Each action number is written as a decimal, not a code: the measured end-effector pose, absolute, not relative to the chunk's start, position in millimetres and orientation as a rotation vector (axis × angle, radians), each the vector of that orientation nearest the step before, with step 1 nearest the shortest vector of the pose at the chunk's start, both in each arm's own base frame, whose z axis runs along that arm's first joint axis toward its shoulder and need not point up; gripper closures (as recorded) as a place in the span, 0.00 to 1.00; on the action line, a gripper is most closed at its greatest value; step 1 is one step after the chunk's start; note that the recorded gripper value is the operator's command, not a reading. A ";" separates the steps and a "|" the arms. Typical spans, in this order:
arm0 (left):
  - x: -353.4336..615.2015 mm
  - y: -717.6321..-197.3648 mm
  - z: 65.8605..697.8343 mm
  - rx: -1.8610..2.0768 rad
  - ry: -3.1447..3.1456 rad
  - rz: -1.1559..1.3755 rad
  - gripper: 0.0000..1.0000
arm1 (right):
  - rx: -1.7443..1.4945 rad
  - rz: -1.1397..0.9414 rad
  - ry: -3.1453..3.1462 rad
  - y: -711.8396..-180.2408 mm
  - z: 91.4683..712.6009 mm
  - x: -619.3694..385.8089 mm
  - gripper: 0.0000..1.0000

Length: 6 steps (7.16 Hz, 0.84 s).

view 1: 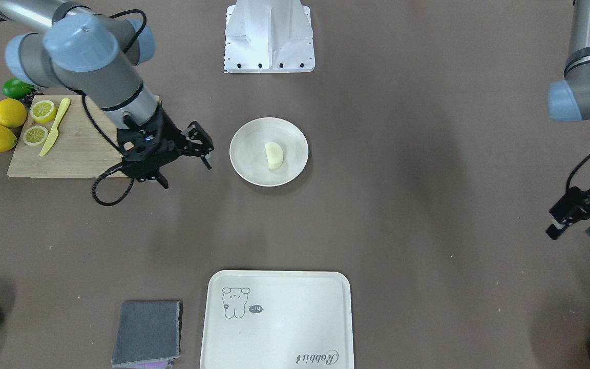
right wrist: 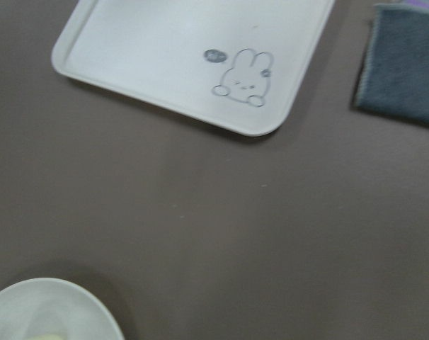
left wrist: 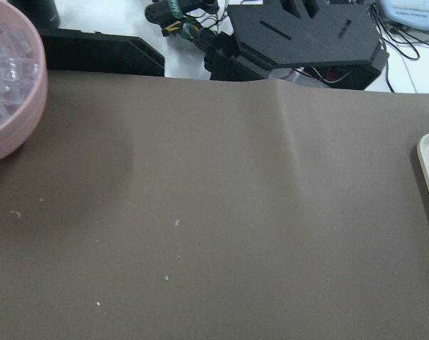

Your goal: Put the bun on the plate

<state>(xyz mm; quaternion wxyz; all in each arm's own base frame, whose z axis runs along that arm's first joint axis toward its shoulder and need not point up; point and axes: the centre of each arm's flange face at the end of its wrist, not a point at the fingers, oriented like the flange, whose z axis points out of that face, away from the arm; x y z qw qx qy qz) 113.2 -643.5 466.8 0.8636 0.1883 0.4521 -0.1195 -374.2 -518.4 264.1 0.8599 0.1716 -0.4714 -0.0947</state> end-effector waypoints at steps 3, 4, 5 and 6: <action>11.0 -679.7 489.5 0.304 0.887 -0.245 0.02 | 0.342 -0.155 -0.954 -553.6 334.6 -247.6 0.00; -18.8 -682.6 492.2 0.294 0.870 -0.221 0.02 | 0.338 -0.160 -0.940 -559.2 364.7 -199.4 0.00; -42.7 -682.1 496.9 0.275 0.863 -0.215 0.02 | 0.333 -0.151 -0.923 -562.2 385.8 -161.7 0.00; -59.4 -680.0 503.3 0.257 0.854 -0.212 0.02 | 0.332 -0.148 -0.899 -564.6 401.6 -132.3 0.00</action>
